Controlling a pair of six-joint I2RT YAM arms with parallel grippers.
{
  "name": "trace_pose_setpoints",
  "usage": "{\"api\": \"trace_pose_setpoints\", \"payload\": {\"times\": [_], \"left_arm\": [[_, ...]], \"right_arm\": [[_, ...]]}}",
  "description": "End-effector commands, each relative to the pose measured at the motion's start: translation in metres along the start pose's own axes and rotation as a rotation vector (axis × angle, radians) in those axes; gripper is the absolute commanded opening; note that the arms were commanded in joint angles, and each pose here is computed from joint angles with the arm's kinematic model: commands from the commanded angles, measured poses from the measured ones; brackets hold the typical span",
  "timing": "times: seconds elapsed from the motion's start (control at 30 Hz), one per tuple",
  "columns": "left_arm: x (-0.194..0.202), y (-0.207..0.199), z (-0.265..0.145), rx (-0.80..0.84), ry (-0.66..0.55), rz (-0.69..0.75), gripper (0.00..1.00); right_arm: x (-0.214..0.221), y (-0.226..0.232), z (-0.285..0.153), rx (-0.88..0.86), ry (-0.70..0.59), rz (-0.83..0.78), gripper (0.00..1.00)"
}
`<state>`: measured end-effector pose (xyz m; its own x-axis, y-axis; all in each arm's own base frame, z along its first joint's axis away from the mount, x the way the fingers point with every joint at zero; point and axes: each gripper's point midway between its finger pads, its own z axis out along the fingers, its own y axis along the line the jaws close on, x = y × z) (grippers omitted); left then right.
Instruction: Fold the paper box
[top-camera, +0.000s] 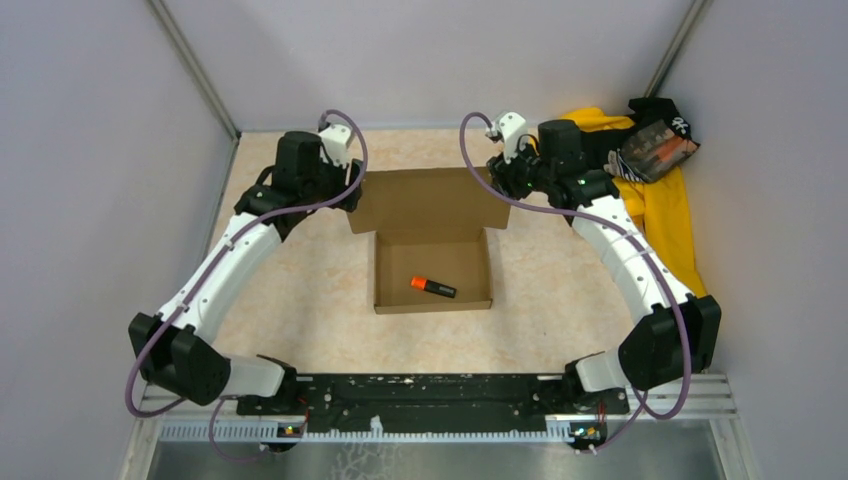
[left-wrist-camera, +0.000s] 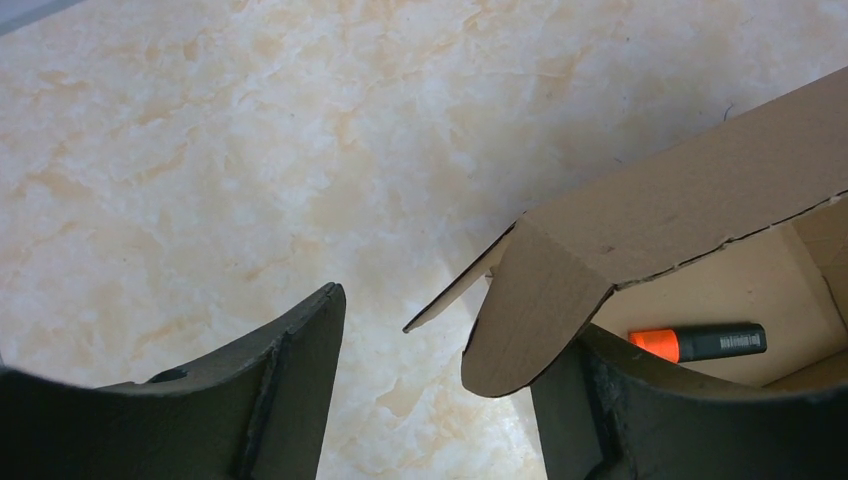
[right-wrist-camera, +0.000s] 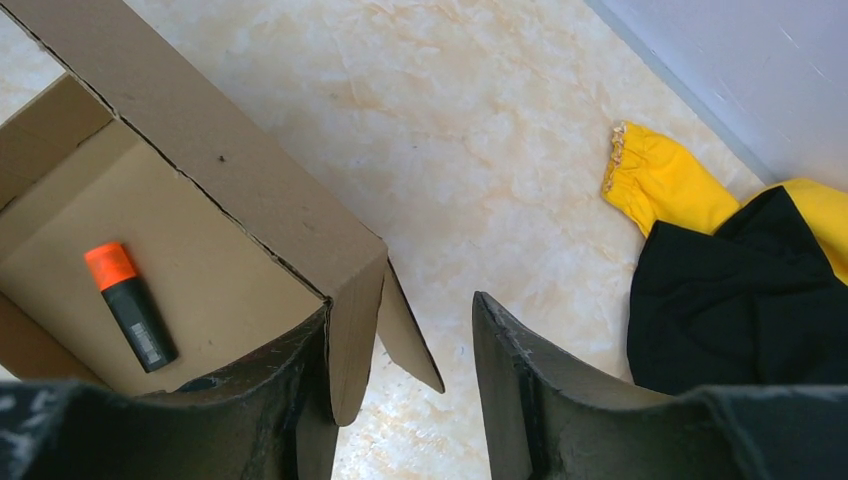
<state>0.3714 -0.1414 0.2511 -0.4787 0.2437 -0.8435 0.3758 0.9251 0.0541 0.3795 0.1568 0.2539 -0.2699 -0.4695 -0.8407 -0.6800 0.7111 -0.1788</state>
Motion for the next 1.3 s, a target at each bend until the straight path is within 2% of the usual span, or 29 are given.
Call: {"api": "trace_pose_setpoints", "payload": {"times": [0.0,0.33,0.9,1.27], "left_arm": [[-0.013,0.000,-0.006,0.014,-0.027,0.015,0.70],[-0.011,-0.010,-0.003,0.069,-0.022,0.012,0.63],[-0.009,-0.012,0.005,0.080,-0.005,0.011,0.49],[-0.011,-0.015,0.006,0.095,-0.008,0.009,0.39]], "right_arm": [[-0.018,-0.006,-0.009,0.015,-0.060,-0.027,0.46],[-0.013,-0.006,-0.006,0.013,-0.043,-0.014,0.39],[-0.006,-0.003,0.002,-0.003,-0.021,0.009,0.34],[-0.004,-0.002,0.005,-0.015,-0.007,0.025,0.23]]}}
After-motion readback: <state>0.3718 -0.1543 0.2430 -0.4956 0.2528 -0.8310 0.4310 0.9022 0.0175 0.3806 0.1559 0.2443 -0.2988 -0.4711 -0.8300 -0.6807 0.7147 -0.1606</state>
